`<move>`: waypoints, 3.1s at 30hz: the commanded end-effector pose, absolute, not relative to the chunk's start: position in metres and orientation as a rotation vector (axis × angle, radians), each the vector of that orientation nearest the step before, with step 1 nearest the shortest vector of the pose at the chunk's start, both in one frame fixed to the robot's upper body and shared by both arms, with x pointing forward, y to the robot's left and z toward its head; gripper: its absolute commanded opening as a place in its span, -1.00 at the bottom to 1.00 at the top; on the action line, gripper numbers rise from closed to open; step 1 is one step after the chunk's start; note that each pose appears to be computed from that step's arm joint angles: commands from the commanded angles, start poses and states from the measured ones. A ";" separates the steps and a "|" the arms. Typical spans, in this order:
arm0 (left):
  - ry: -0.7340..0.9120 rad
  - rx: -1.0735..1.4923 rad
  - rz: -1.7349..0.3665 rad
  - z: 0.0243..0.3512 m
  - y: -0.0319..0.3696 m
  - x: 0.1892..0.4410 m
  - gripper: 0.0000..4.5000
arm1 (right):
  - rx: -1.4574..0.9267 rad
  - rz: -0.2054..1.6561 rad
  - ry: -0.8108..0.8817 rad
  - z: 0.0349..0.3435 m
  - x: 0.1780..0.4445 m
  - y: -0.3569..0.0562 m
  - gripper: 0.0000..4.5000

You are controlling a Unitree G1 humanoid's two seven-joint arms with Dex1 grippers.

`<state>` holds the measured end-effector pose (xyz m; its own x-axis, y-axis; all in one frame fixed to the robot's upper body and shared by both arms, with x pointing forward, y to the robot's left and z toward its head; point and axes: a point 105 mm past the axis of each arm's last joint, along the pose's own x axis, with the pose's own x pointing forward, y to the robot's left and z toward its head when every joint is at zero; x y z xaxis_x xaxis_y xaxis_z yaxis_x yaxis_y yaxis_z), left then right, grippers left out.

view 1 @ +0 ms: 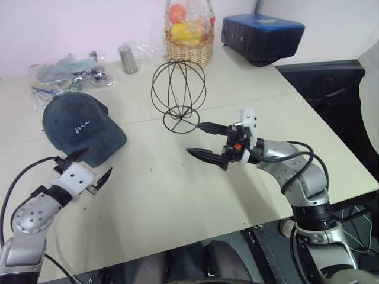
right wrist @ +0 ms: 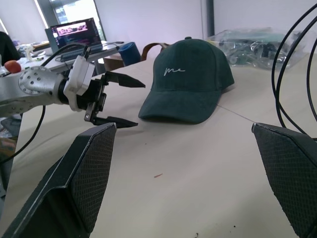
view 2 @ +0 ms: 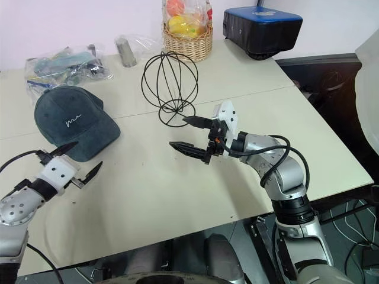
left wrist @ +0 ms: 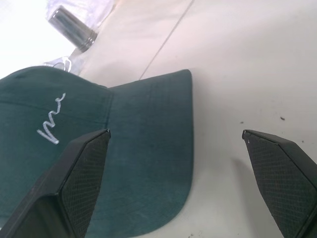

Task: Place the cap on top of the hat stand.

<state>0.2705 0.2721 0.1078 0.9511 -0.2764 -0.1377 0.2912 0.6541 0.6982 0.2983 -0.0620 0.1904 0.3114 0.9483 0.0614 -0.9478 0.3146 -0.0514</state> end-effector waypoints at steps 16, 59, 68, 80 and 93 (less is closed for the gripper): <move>0.008 0.988 -0.136 0.085 0.284 0.284 1.00 | -0.033 1.231 -0.131 0.192 0.296 -0.064 0.99; 0.109 0.964 -0.073 0.066 0.299 0.274 1.00 | -0.054 1.204 -0.144 0.194 0.303 -0.070 0.99; 0.046 0.882 -0.197 0.071 0.278 0.270 1.00 | -0.055 1.199 -0.146 0.196 0.304 -0.070 0.99; -0.031 0.973 -0.231 0.083 0.265 0.278 1.00 | -0.142 1.270 -0.186 0.204 0.293 -0.062 0.99; -0.022 1.024 -0.186 0.083 0.270 0.294 1.00 | -0.238 1.443 -0.023 0.187 0.276 -0.053 0.99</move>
